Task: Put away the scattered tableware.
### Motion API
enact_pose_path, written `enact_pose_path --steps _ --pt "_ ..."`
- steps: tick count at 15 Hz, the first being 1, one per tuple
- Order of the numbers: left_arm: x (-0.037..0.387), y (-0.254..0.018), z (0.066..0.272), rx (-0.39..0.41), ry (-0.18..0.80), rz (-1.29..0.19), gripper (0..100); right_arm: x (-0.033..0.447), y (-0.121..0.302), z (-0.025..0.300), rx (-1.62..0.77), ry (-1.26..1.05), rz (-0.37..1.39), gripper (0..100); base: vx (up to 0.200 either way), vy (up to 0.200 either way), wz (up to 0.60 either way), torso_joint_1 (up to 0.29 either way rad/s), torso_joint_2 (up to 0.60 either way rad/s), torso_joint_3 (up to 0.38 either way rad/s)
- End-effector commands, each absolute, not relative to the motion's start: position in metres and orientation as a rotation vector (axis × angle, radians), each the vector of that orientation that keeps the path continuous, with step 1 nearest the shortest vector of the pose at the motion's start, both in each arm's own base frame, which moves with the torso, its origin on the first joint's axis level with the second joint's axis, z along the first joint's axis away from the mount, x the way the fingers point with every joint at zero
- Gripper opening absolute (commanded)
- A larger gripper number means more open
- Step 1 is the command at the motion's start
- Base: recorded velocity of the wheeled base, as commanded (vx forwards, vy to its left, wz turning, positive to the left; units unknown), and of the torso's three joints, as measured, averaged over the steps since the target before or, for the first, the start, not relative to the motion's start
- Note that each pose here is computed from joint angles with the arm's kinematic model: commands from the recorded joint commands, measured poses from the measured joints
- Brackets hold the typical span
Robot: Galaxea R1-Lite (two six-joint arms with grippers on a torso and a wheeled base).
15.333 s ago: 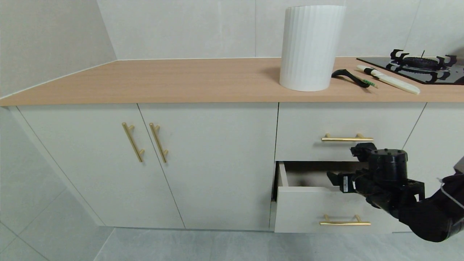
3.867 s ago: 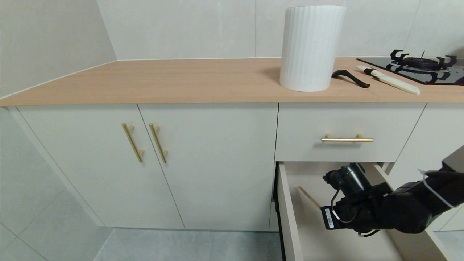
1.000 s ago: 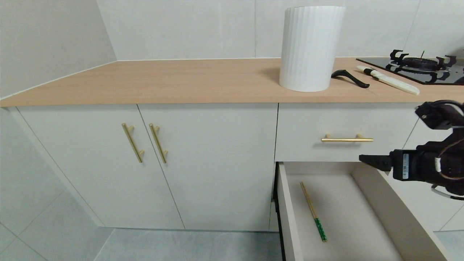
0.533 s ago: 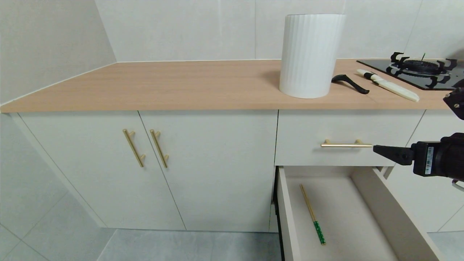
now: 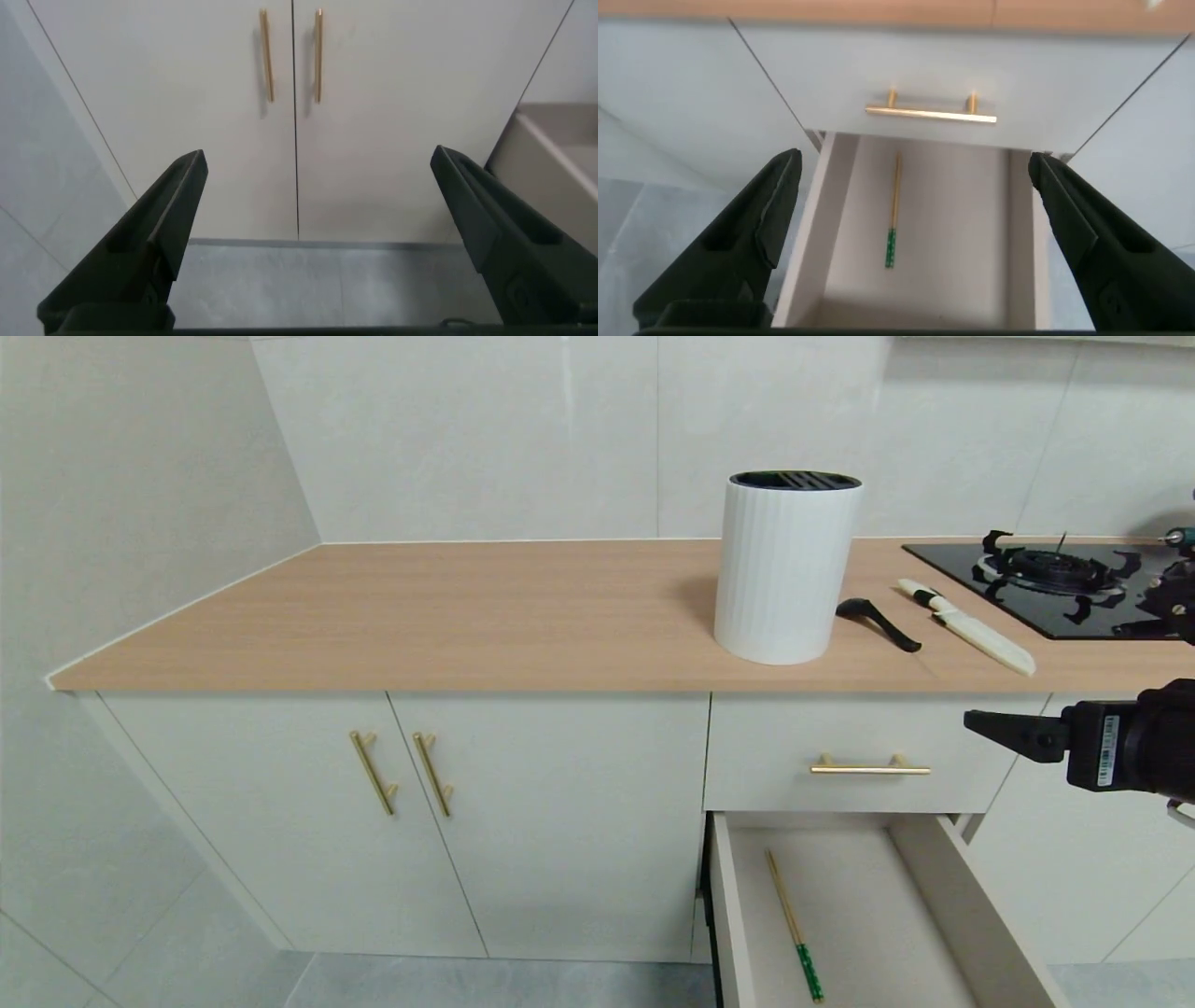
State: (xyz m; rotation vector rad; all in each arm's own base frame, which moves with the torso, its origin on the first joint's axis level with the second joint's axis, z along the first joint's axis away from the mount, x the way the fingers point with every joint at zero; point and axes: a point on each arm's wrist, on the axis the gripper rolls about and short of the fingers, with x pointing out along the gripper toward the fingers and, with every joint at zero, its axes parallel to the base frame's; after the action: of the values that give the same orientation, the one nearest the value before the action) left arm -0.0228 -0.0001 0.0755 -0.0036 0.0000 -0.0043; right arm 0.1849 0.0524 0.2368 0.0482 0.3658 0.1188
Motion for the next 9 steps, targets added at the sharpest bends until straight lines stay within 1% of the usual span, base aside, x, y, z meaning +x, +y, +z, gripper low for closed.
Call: enact_pose_path --steps 1,4,7,9 --pt "-0.023 0.000 0.075 -0.003 0.000 -0.005 100 0.189 0.052 0.234 0.047 0.378 0.110 100 0.000 0.000 0.00 0.193 -0.48 -0.281" --pt "-0.023 0.000 0.075 -0.003 0.000 -0.005 100 0.191 0.051 0.234 0.048 0.381 0.103 100 0.000 0.000 0.00 0.198 -0.49 -0.287" --pt "-0.023 0.000 0.075 -0.003 0.000 -0.005 100 0.206 0.046 0.231 0.058 0.357 0.089 100 0.000 0.000 0.00 0.216 -0.49 -0.279" --pt "-0.023 0.000 0.075 -0.005 0.000 -0.005 100 0.226 0.041 0.226 0.045 0.334 0.113 100 0.000 0.000 0.00 0.100 -0.22 -0.122"
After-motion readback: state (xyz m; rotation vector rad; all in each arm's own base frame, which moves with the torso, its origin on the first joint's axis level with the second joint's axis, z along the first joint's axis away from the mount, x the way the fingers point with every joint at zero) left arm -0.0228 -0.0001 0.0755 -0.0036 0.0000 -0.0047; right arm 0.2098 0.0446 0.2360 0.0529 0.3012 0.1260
